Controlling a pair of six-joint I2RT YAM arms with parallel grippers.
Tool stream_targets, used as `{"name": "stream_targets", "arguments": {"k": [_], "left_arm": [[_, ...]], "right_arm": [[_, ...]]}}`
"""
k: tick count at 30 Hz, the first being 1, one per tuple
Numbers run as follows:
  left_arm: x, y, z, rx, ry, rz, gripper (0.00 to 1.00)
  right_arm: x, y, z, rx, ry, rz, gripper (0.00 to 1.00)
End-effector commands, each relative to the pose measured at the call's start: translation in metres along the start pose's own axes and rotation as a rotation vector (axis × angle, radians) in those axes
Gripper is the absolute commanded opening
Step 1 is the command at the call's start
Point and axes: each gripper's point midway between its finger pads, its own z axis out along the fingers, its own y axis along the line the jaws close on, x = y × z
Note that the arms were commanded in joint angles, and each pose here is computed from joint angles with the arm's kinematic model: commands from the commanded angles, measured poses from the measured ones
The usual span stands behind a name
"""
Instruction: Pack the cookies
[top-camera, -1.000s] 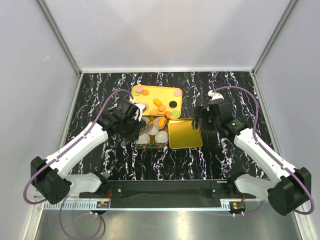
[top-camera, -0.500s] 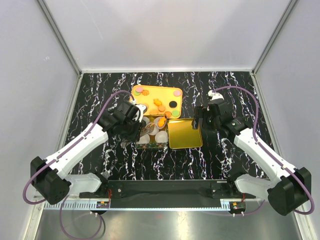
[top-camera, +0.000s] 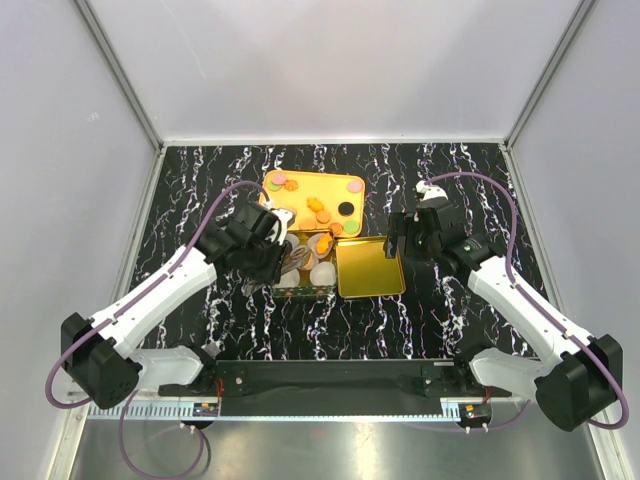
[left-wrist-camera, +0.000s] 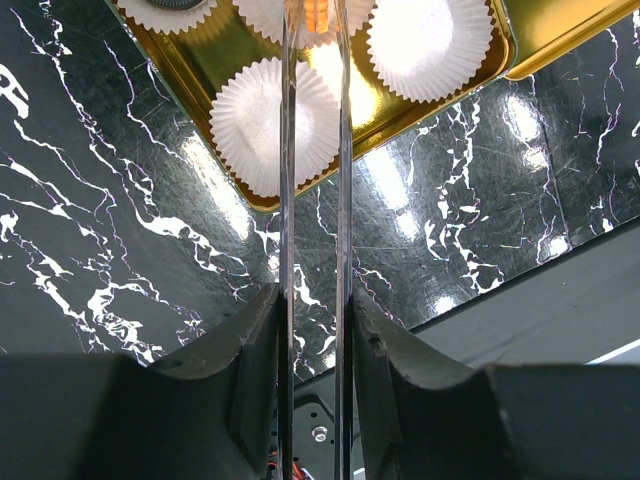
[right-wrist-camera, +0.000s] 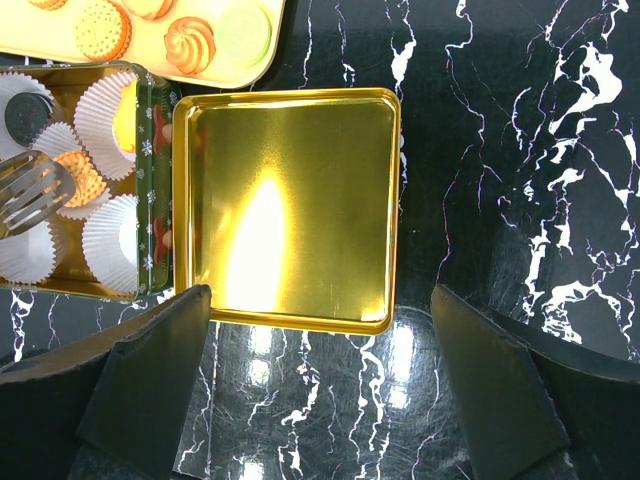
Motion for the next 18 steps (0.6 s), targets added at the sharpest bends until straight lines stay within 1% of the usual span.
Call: {"name": "stream_targets", "arguments": {"k": [1, 12, 14, 18], "left_arm": [[-0.012, -0.007, -0.006, 0.032, -0.05, 0.011, 0.36], [-0.024, -0.002, -0.018, -0.006, -0.092, 0.013, 0.38], [-0.029, 0.005, -0.021, -0.048, -0.108, 0.013, 0.38], [-0.035, 0.006, -0.024, -0.06, -0.125, 0.015, 0.4]], "right_arm": [[-0.017, 0.004, -0.005, -0.012, -0.053, -0.005, 1.0], [-0.016, 0.004, -0.005, -0.012, -0.05, -0.003, 1.0], [-0.017, 0.005, -0.006, -0.015, -0.05, -0.006, 1.0], [-0.017, 0.005, -0.005, -0.017, -0.049, -0.004, 1.0]]}}
